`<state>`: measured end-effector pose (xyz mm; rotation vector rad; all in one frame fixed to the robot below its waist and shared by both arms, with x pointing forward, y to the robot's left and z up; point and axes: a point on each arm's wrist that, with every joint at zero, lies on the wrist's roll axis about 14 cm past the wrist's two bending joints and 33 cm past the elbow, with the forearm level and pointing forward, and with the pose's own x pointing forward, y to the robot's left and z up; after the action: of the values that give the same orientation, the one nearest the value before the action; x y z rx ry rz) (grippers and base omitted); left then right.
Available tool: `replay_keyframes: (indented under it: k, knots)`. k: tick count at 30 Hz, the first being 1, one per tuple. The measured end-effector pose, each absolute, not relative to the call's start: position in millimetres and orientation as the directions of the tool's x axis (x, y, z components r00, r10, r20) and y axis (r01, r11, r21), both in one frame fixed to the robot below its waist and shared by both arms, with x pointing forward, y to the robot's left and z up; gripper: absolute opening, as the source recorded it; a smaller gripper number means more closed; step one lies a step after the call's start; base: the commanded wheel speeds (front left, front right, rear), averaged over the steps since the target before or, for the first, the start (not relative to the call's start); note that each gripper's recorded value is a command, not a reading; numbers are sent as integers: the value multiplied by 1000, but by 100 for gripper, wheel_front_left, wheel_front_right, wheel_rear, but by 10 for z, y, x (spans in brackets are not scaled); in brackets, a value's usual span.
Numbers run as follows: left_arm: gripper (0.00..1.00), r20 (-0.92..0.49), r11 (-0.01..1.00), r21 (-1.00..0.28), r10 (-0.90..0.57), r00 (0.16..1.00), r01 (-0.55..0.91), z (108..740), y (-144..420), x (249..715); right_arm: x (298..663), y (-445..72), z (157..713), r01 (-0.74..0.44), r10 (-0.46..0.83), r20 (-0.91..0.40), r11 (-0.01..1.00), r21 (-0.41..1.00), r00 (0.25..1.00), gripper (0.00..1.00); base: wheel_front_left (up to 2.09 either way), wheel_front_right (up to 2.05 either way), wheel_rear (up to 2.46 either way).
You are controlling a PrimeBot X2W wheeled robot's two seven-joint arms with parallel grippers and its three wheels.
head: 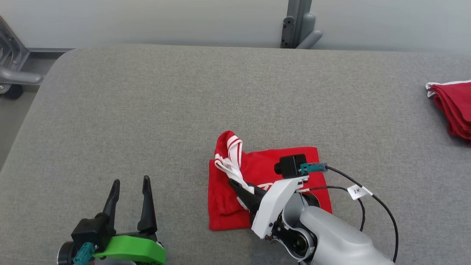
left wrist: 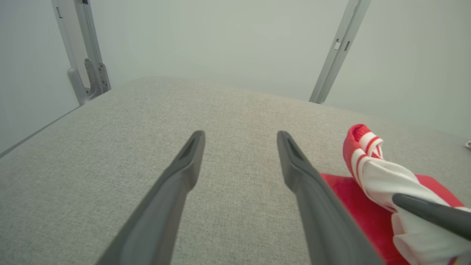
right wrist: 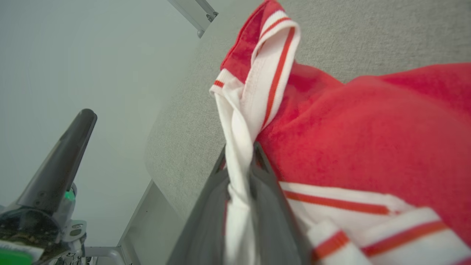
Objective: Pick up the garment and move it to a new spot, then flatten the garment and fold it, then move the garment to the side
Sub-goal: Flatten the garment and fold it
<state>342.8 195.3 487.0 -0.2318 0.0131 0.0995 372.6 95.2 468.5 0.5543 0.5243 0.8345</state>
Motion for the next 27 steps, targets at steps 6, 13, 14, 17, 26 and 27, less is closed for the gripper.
replay_keyframes:
  k: [6,13,14,17,26,27]
  knots:
    - [100,-24,968,-228,100,995,-103,4872,1964,3428,3761,994,4742,-538,800,-193,538,649,568,100,0,0,0]
    - [100,-19,969,-230,86,996,-88,4880,1920,3466,3885,949,4865,-548,779,-147,548,632,610,100,0,0,0]
    - [100,-18,969,-230,84,996,-86,4882,1913,3471,3920,925,4890,-548,770,-135,554,627,623,100,0,0,0]
    - [100,-16,970,-231,75,997,-77,4888,1885,3487,4037,833,4954,-548,738,-105,580,603,666,100,0,0,0]
    - [100,0,972,-232,45,999,-44,4932,1786,3533,4293,511,5098,-533,653,-48,656,535,756,100,0,0,0]
    - [100,1,972,-231,40,999,-39,4933,1771,3538,4323,459,5116,-529,642,-42,665,527,766,100,0,0,0]
